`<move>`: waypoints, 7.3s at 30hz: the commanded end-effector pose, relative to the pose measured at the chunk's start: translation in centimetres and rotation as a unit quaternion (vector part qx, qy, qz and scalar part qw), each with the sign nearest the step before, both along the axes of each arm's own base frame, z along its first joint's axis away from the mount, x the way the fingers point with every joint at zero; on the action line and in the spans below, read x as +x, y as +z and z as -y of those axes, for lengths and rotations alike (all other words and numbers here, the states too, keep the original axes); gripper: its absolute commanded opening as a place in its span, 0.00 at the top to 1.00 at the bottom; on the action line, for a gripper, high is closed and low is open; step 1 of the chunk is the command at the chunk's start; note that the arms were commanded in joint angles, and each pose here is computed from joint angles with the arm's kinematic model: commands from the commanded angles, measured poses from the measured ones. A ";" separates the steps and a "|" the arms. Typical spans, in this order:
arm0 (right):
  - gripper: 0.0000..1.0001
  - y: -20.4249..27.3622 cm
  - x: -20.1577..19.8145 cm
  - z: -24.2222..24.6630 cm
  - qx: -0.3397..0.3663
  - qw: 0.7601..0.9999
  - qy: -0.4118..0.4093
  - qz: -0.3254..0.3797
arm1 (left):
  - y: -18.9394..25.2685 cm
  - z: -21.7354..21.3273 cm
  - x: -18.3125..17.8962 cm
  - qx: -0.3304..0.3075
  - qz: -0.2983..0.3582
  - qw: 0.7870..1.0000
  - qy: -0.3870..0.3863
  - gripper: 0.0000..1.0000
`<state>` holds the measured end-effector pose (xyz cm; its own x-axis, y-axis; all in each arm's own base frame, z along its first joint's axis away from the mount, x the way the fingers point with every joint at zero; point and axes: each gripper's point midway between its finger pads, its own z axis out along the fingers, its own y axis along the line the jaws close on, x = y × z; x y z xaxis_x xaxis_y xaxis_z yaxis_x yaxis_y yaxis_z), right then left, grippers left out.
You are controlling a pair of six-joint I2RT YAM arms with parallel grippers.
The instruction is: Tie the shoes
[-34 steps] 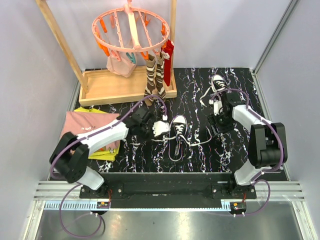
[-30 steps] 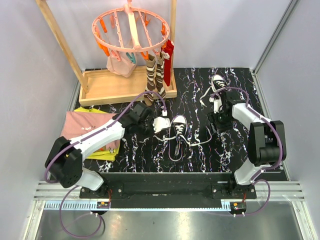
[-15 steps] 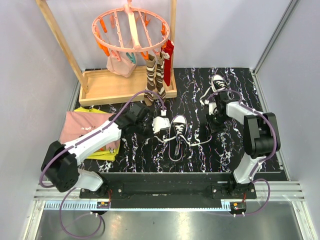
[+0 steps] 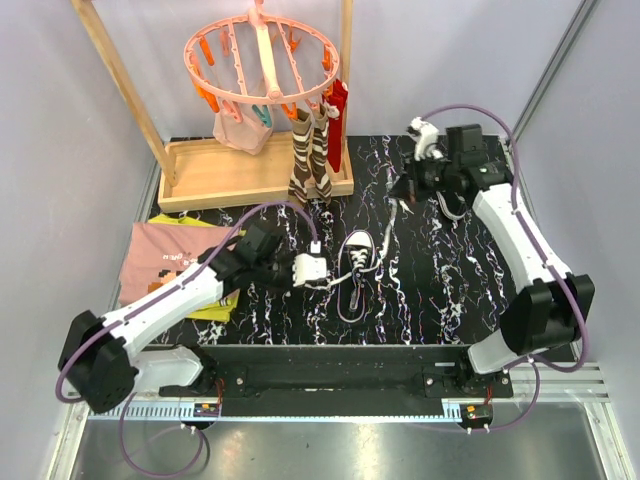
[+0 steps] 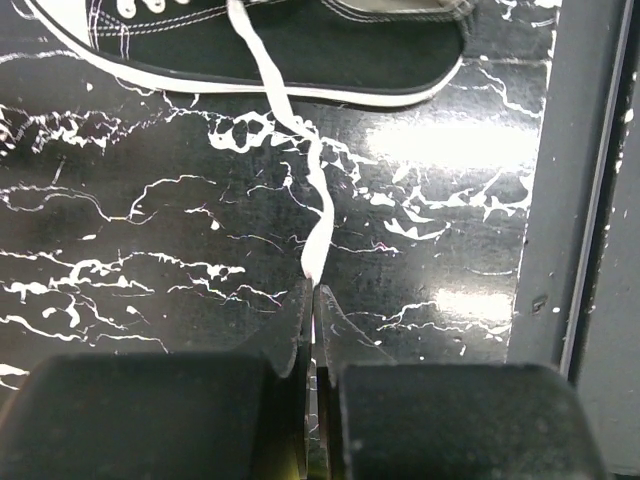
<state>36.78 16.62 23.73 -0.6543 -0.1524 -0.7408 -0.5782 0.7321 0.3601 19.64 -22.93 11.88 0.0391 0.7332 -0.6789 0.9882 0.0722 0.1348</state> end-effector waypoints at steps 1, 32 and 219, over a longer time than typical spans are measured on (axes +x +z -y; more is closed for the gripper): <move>1.00 2.5 -3.8 -8.1 0.087 0.988 0.122 -0.018 | 2.2 1.0 0.0 -0.050 0.084 0.994 -0.049 1.00; 0.89 -11.7 -9.5 -31.0 0.156 0.951 0.183 -0.195 | -2.2 -2.6 -6.1 -0.001 0.135 0.979 -0.155 1.00; 1.00 -10.4 -14.3 -5.9 -0.129 0.914 0.222 0.314 | 2.0 12.7 6.4 -0.172 -0.315 0.931 0.060 1.00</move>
